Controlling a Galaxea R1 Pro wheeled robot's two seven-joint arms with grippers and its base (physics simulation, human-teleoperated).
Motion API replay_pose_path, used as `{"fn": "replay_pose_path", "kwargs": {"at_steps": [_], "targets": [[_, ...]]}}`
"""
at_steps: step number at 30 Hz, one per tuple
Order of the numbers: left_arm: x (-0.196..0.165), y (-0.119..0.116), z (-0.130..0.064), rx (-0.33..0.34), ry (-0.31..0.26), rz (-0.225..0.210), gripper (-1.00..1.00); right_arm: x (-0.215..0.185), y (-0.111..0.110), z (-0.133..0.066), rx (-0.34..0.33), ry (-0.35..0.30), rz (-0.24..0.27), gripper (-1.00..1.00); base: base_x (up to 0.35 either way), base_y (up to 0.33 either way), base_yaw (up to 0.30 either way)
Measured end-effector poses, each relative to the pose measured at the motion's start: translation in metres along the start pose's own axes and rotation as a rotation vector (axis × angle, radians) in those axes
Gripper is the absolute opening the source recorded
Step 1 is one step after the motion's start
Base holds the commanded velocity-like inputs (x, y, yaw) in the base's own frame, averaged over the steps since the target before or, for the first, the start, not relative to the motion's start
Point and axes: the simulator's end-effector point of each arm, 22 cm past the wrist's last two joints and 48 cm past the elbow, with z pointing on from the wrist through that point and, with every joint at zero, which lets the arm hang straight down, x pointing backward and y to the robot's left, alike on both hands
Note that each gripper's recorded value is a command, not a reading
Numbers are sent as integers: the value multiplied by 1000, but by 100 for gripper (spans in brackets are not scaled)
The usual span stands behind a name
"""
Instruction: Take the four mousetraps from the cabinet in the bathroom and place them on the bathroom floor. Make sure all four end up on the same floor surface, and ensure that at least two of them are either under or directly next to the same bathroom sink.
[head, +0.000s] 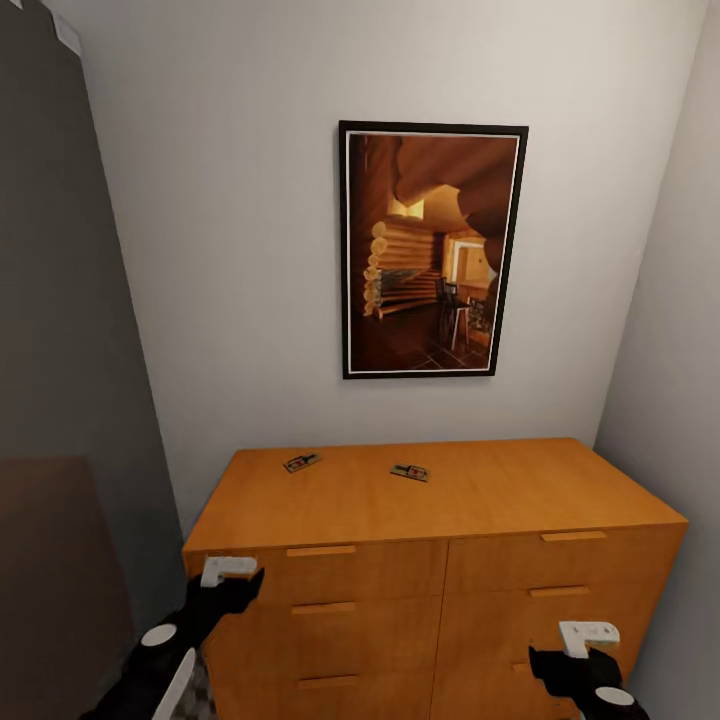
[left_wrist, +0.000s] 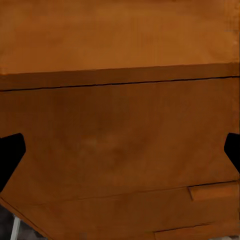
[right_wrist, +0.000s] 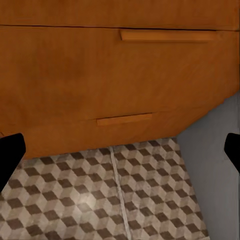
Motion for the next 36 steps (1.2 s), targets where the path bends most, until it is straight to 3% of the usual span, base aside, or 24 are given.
{"fn": "replay_pose_path", "kwargs": {"at_steps": [16, 25, 31, 36], "targets": [[-103, -15, -35, 20, -141, 39, 100, -38, -11, -16, 27, -46, 15, 100, 0, 0, 0], [-125, -18, -41, 12, -178, 58, 100, -36, -12, -17, 30, -39, 14, 100, 0, 0, 0], [-122, -19, -39, 7, -147, 63, 100, -35, -11, -17, 30, -3, 23, 100, 0, 0, 0], [-119, -19, -33, 4, -80, 61, 100, -68, -10, -15, 29, -10, 49, 100, 0, 0, 0]]}}
